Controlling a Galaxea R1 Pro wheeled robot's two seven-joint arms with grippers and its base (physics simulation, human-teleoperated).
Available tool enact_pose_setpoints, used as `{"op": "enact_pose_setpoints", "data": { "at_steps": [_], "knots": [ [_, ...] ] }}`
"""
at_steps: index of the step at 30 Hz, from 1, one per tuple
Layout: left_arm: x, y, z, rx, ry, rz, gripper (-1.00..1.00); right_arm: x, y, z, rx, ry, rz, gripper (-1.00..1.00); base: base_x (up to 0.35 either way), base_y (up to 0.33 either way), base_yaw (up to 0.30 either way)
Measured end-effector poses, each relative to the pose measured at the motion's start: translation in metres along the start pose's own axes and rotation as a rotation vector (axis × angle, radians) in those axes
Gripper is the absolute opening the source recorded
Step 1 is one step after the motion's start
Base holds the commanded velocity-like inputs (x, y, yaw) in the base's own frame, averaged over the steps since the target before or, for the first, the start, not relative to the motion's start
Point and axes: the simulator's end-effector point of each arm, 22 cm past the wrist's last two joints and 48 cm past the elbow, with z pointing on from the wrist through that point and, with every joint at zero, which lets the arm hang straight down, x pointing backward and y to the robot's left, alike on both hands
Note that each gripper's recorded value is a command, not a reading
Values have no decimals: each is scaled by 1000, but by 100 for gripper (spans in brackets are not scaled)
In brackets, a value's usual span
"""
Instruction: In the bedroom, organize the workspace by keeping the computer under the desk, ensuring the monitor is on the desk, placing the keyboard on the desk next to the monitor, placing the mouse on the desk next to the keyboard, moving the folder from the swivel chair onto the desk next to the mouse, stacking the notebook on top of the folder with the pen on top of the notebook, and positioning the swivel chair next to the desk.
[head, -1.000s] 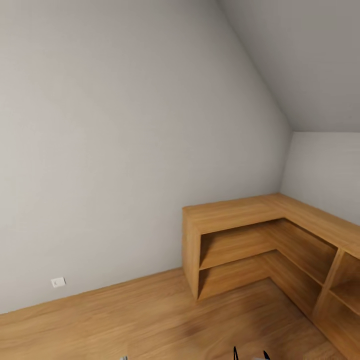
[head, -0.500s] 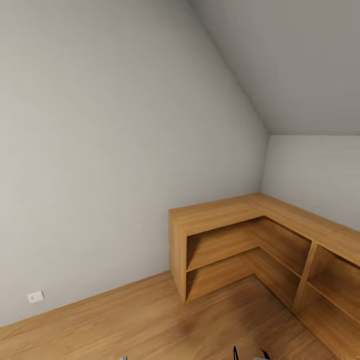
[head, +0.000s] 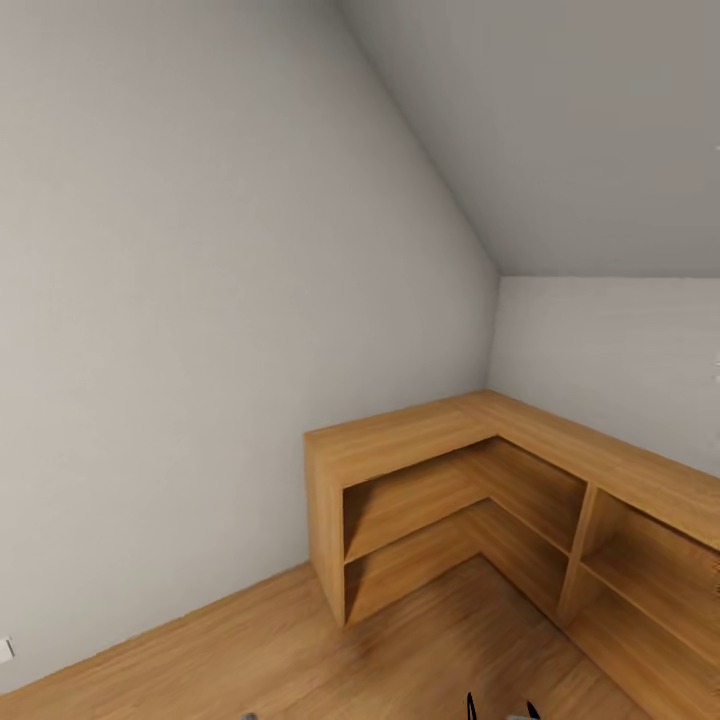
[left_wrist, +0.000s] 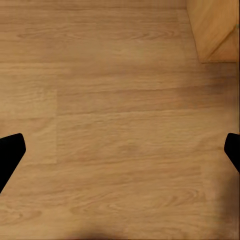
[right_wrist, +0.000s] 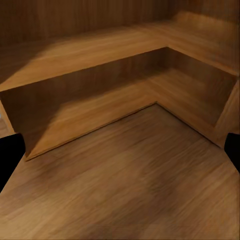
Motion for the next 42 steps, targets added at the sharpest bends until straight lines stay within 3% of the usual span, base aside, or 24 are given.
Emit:
{"op": "enact_pose_setpoints", "data": {
  "at_steps": [13, 31, 42],
  "knots": [
    [-6, -3, -1, 6, -13, -3, 100, -7, 1, 1, -3, -16, 2, 100, 311, -87, -213],
    [-16, -6, -3, 14, -34, -6, 100, -16, 1, 3, -5, -38, 5, 100, 19, -9, -215],
    [-20, -7, -5, 18, -44, -8, 100, -21, 5, 3, -9, -47, 8, 100, 207, 67, -148]
  ]
}}
